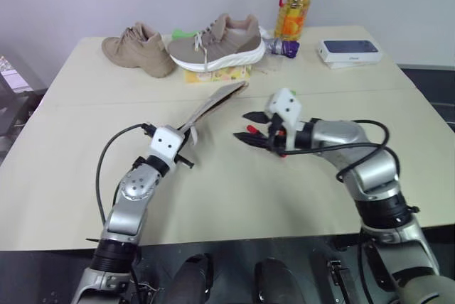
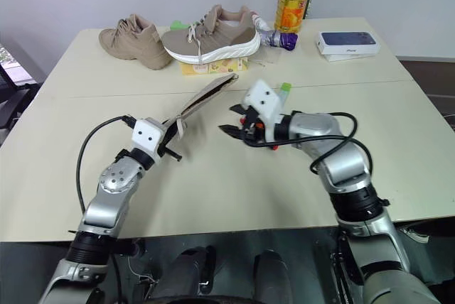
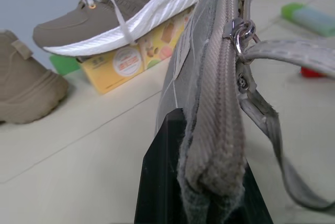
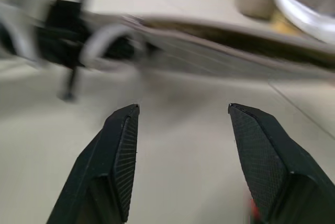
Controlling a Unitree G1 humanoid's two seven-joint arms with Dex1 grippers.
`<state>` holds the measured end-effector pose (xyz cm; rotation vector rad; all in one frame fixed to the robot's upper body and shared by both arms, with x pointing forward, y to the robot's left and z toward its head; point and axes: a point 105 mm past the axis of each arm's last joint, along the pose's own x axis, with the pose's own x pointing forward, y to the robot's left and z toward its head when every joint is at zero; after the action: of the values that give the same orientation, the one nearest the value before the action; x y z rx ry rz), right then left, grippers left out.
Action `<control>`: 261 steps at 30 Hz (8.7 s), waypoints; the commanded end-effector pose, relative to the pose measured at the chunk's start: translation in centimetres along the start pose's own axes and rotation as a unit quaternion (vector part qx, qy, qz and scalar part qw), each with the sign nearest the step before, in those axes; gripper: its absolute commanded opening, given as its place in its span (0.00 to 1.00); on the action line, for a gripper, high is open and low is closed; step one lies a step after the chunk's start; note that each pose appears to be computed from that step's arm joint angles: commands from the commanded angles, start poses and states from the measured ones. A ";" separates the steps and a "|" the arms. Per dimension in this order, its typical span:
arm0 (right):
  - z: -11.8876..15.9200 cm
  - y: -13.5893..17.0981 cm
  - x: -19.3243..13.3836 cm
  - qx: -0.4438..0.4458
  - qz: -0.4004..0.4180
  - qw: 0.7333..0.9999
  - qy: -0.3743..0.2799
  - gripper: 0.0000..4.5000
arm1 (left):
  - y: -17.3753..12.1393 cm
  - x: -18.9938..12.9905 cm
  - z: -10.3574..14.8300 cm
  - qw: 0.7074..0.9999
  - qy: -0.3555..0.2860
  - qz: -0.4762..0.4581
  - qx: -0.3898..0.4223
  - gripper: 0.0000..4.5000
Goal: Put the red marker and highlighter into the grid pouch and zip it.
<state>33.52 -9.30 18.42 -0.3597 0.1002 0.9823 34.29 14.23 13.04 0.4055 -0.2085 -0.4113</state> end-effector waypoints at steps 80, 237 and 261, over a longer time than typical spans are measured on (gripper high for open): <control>-1.6 -2.4 -2.4 -0.231 -0.031 0.970 0.068 0.09 | -1.9 -1.2 1.4 0.992 -0.051 -0.098 0.063 0.00; 2.1 2.1 1.5 0.096 -0.015 0.992 -0.080 0.92 | -4.5 4.7 5.1 0.990 -0.067 -0.067 -0.109 0.00; 2.8 -6.5 -3.2 0.062 -0.186 0.978 -0.066 0.00 | -3.2 2.2 2.0 0.996 -0.036 -0.077 -0.001 0.00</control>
<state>36.18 -11.89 21.22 -0.1621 0.0530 0.7270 34.86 9.48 12.96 0.3833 -0.2086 -0.5827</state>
